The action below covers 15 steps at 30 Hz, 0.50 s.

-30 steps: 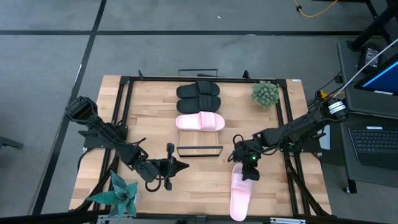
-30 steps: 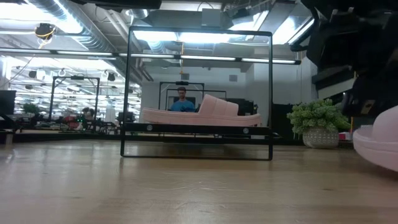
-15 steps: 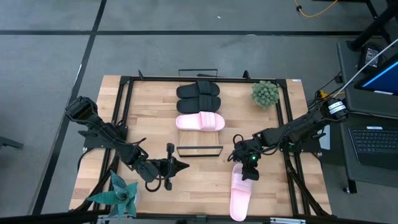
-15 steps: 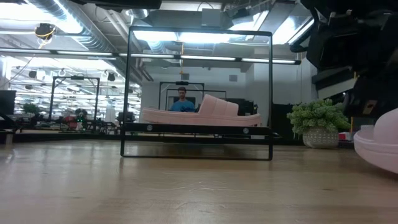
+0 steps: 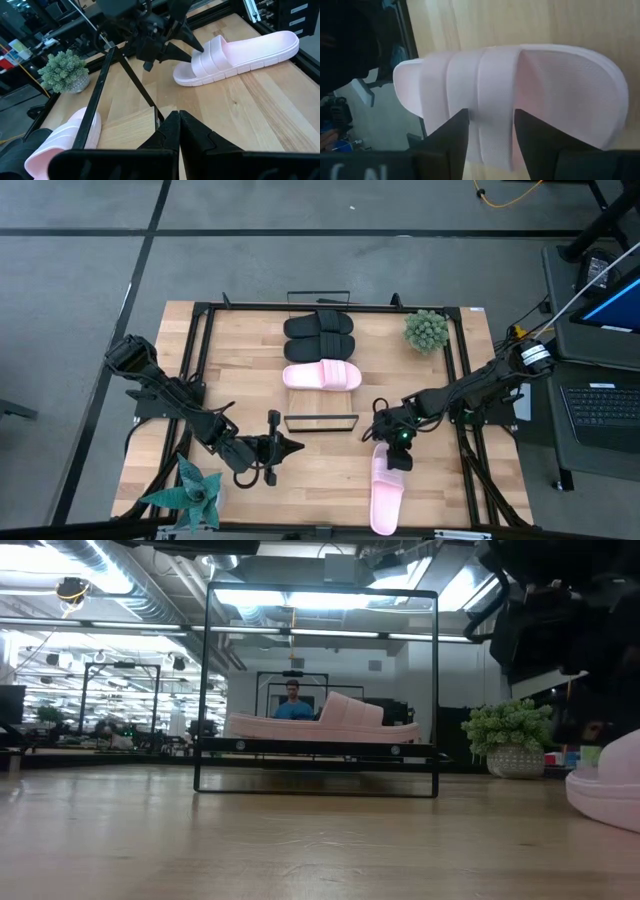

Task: Pick and place slides into the shelf
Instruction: Put the pink slide on the shelf

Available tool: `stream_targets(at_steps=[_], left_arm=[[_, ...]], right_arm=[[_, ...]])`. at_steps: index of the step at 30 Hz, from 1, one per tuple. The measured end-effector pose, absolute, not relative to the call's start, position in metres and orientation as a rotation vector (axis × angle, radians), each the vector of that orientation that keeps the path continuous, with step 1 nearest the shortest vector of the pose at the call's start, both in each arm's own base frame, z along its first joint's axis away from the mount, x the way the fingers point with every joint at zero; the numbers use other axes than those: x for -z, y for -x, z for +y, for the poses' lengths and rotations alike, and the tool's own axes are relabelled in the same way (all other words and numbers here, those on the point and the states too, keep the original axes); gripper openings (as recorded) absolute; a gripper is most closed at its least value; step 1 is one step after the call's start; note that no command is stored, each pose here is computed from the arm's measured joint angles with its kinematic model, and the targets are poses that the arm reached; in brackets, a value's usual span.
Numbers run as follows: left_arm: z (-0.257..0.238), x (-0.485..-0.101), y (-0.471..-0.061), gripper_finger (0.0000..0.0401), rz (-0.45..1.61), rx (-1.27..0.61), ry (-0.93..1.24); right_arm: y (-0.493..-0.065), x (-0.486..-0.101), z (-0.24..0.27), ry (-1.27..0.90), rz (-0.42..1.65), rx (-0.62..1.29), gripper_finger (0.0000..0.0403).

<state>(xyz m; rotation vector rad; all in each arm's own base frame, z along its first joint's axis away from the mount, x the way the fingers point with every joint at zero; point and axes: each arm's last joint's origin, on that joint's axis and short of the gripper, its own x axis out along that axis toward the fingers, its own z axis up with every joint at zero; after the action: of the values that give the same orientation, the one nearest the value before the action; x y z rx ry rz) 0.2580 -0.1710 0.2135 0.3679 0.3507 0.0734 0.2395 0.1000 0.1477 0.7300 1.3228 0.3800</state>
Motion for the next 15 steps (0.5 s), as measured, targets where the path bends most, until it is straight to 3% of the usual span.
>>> stream_targets(at_steps=[15], left_arm=[[-0.1711,-0.2135,-0.2579,0.0000,0.351,-0.073,-0.368]], right_arm=[[-0.2411,-0.1487,0.1006,-0.707,1.295,-0.409,0.0160]])
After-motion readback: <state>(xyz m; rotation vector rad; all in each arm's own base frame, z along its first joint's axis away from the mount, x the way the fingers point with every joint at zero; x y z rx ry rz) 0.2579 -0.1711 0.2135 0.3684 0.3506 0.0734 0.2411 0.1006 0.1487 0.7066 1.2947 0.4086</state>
